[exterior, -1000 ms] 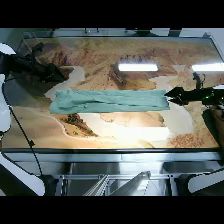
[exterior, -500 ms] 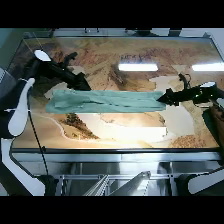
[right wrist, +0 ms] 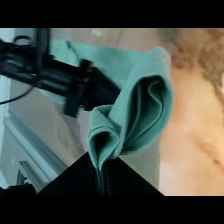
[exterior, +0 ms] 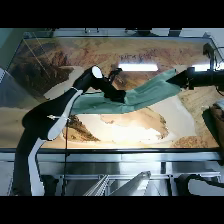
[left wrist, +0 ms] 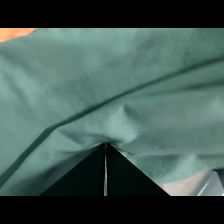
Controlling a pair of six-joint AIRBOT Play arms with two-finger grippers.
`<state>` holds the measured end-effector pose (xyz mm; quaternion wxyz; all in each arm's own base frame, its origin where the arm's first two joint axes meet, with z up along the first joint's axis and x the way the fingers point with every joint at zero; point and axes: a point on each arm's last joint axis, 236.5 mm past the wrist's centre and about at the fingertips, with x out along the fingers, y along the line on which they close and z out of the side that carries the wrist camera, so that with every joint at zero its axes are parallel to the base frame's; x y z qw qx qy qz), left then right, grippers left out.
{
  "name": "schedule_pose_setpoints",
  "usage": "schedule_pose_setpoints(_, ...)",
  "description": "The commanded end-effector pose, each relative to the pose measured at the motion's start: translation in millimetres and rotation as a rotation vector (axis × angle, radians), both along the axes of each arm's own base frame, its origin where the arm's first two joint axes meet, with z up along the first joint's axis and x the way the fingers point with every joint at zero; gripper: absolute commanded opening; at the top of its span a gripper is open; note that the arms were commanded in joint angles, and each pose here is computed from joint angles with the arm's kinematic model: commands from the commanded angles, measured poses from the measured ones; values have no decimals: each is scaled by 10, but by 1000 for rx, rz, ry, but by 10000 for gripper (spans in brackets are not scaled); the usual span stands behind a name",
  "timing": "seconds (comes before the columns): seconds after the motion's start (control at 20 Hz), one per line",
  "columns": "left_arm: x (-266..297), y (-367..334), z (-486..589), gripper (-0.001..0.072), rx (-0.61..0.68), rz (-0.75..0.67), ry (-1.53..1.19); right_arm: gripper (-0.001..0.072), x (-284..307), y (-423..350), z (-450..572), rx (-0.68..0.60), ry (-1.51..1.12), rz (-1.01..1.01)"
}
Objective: Fold the shirts.
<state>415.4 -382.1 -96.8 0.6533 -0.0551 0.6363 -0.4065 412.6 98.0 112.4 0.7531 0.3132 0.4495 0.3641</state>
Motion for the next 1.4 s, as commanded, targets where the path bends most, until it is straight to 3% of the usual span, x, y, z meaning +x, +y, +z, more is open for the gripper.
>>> schedule_pose_setpoints(0.0,-212,-315,-189,14,14,-50,61,17,-209,460,521,60,-97,77)
schedule_pose_setpoints(0.15,-240,-260,2,11,-42,-40,112,16,-304,903,527,67,-92,147)
schedule_pose_setpoints(0.3,-230,4,1077,8,-277,-97,126,17,-251,1405,467,52,-118,150)
schedule_pose_setpoints(0.45,-17,724,2203,9,-403,-39,-1,16,-182,2029,202,34,-122,146)
schedule_pose_setpoints(0.65,230,1825,3134,13,-427,147,-238,16,-184,3155,-255,12,-132,219)
schedule_pose_setpoints(0.8,214,2312,3402,19,-407,211,-329,17,-245,4107,-624,37,-108,312)
schedule_pose_setpoints(0.85,184,2403,3441,19,-400,214,-341,72,-317,4369,-740,55,-83,347)
schedule_pose_setpoints(0.9,156,2445,3453,19,-395,209,-347,385,-394,4593,-820,76,-58,377)
schedule_pose_setpoints(0.95,133,2471,3451,19,-392,203,-345,453,-443,4719,-829,103,-33,392)
schedule_pose_setpoints(1.0,109,2480,3436,19,-388,193,-340,353,-454,4765,-801,126,-23,398)
schedule_pose_setpoints(1.05,92,2473,3405,19,-392,186,-332,109,-429,4718,-762,130,-23,403)
schedule_pose_setpoints(1.15,30,2465,3246,18,-393,169,-304,101,-315,4432,-695,104,-6,430)
schedule_pose_setpoints(1.2,-13,2458,3137,18,-396,164,-283,25,-212,4207,-696,71,25,429)
schedule_pose_setpoints(1.35,9,2607,2855,17,-402,260,-255,16,46,3413,-663,-49,113,405)
